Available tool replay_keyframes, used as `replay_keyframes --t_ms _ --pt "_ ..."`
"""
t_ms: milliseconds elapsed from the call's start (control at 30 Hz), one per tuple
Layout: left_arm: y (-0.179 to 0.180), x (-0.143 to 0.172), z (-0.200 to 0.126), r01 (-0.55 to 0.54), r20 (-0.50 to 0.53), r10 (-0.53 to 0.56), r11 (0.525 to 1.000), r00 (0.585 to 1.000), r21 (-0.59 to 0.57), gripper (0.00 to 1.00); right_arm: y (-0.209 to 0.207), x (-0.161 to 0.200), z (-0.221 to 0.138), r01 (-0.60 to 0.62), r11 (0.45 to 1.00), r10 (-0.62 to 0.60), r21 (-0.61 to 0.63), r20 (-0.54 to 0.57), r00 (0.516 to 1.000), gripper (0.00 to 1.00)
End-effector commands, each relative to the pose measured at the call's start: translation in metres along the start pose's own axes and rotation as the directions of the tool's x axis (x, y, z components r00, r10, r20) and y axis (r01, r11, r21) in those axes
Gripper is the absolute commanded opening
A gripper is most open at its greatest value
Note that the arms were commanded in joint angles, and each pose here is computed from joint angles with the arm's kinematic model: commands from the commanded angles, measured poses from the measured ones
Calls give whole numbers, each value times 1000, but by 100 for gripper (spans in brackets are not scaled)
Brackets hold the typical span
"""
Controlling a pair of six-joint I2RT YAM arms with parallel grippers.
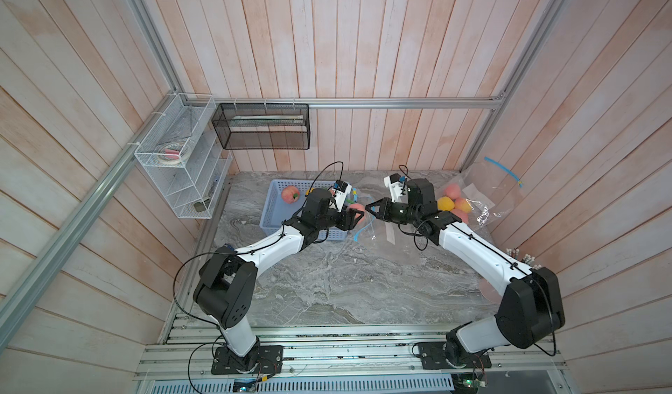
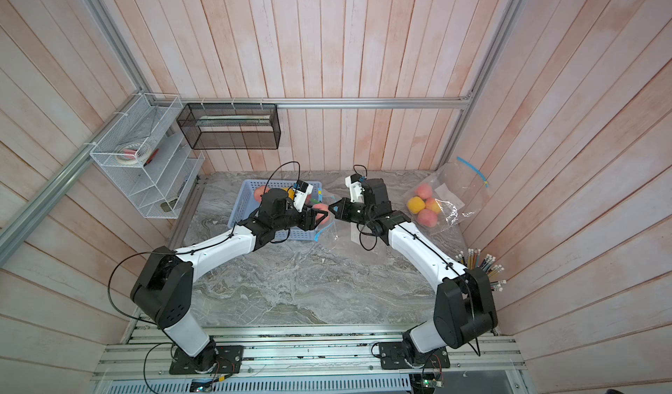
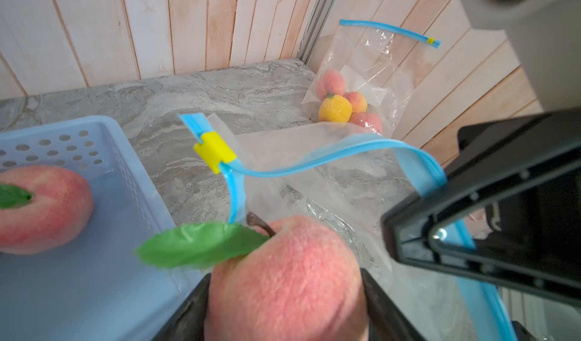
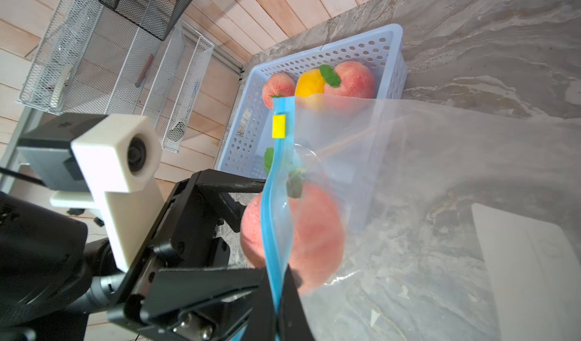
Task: Place the peach in a zip-top bag and seal the zipper
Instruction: Place the peach in the zipper food storage bag.
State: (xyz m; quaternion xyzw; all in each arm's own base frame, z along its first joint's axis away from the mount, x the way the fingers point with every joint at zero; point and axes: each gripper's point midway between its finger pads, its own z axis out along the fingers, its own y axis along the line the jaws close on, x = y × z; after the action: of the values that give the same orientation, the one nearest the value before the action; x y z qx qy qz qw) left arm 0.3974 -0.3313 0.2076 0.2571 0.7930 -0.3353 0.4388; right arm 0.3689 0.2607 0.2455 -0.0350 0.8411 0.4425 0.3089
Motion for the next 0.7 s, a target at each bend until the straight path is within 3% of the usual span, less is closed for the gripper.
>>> replay_keyframes --t_ms 0,233,333,500,667 --pt "-8 4 0 -124 -46 126 992 991 34 47 12 -6 -7 -21 997 22 -75 16 1000 0" --pt "-51 8 -15 -256 -34 275 928 961 272 52 10 -6 -9 -53 993 55 -110 14 998 0" --pt "-57 8 -17 -292 -37 318 905 947 308 53 11 -4 -9 -56 991 57 -120 5 998 0" --pt "-47 -3 -9 -330 -35 350 909 936 254 56 12 -4 -9 -68 989 68 -130 -2 998 0" --pt "-24 -14 -2 -330 -60 339 936 939 121 77 10 -6 -10 -80 990 81 -113 2 997 0"
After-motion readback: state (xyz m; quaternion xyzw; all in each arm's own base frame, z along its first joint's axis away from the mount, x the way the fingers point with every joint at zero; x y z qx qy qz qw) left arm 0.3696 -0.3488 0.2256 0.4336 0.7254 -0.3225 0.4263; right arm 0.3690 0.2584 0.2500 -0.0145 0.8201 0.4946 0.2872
